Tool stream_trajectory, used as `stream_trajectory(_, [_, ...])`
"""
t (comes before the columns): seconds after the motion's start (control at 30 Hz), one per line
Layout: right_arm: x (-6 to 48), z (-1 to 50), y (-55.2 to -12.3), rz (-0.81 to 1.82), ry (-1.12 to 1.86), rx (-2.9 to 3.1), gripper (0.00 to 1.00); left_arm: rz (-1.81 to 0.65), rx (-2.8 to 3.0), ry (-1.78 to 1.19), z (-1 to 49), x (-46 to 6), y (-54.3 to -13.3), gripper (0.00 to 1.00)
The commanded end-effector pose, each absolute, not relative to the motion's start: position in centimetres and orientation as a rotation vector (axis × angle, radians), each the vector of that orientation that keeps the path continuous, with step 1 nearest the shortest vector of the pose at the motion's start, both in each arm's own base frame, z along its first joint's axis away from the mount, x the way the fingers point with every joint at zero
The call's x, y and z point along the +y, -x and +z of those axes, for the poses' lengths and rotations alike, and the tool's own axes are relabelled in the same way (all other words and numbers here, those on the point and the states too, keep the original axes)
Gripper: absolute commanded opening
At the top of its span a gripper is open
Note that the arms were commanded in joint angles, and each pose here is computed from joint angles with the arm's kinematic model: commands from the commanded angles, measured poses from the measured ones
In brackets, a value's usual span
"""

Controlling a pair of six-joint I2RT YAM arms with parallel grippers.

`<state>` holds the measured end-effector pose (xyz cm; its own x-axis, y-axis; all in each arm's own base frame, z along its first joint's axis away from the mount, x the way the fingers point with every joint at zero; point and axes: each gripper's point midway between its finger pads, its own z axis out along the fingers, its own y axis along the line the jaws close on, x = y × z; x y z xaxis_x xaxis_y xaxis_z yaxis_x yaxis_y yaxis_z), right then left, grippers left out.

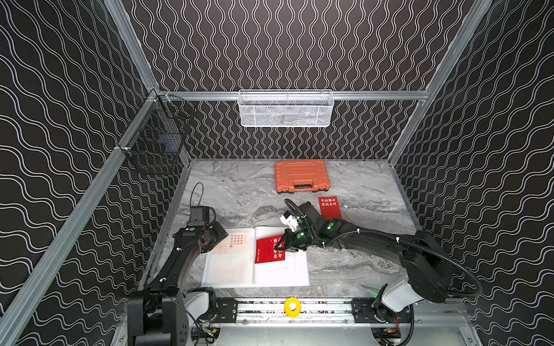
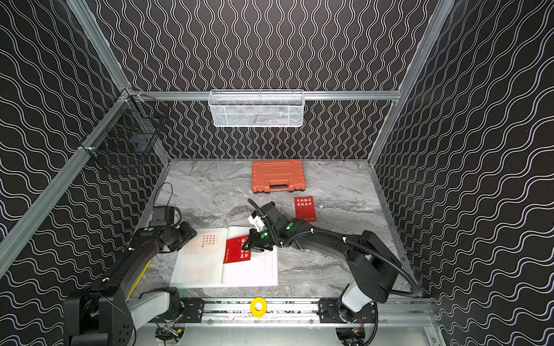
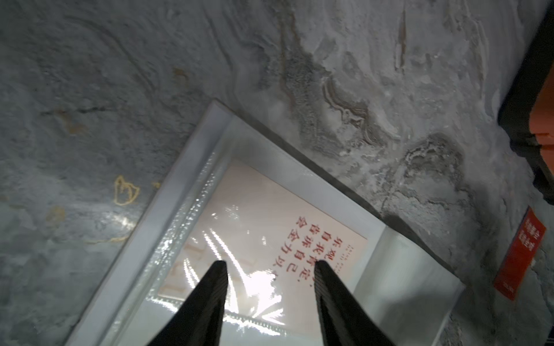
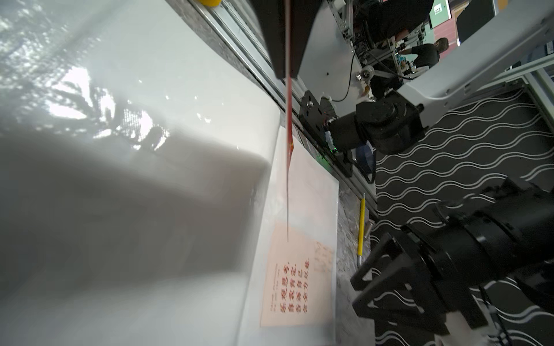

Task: Place the photos into the photo albums
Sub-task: Insert the photo into the photo album.

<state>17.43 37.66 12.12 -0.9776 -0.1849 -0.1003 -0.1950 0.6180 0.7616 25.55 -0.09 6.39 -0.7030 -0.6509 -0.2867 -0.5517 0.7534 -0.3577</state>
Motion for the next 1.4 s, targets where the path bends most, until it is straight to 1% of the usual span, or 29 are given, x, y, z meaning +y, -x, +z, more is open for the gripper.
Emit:
stream_trajectory(0.0, [37.6,11.3,-16.4,1.294,0.338,2.875,0.00,-0.293,2.499,0.961,6.1,1.5,-25.5,0.52])
stream_trajectory(0.03, [37.6,11.0,-16.2,1.282,0.335,2.890,0.00,-0.296,2.487,0.973,6.0,1.6,-25.5,0.52])
stream_trajectory(0.07, [38.2,11.8,-16.6,1.290,0.343,2.872,0.00,-0.295,2.476,0.991,5.8,1.8,-25.4,0.52])
stream_trajectory(0.33, [39.2,10.8,-16.2,1.230,0.344,2.941,0.00,-0.283,2.405,1.065,4.6,3.0,-25.3,0.53])
stream_trajectory(0.47, [39.3,9.8,-16.2,1.175,0.307,2.991,0.00,-0.297,2.361,1.083,4.4,3.2,-25.4,0.53])
stream_trajectory(0.83, [39.4,9.2,-16.7,1.042,0.184,3.044,0.00,-0.313,2.325,1.120,3.4,3.2,-24.7,0.54])
stream_trajectory(1.1, [40.5,9.2,-15.9,0.974,0.193,3.059,0.00,-0.331,2.282,1.129,3.8,3.2,-24.9,0.54])
stream_trajectory(1.37, [41.4,9.5,-15.5,0.852,0.198,3.066,0.00,-0.326,2.232,1.124,4.8,3.5,-24.9,0.53])
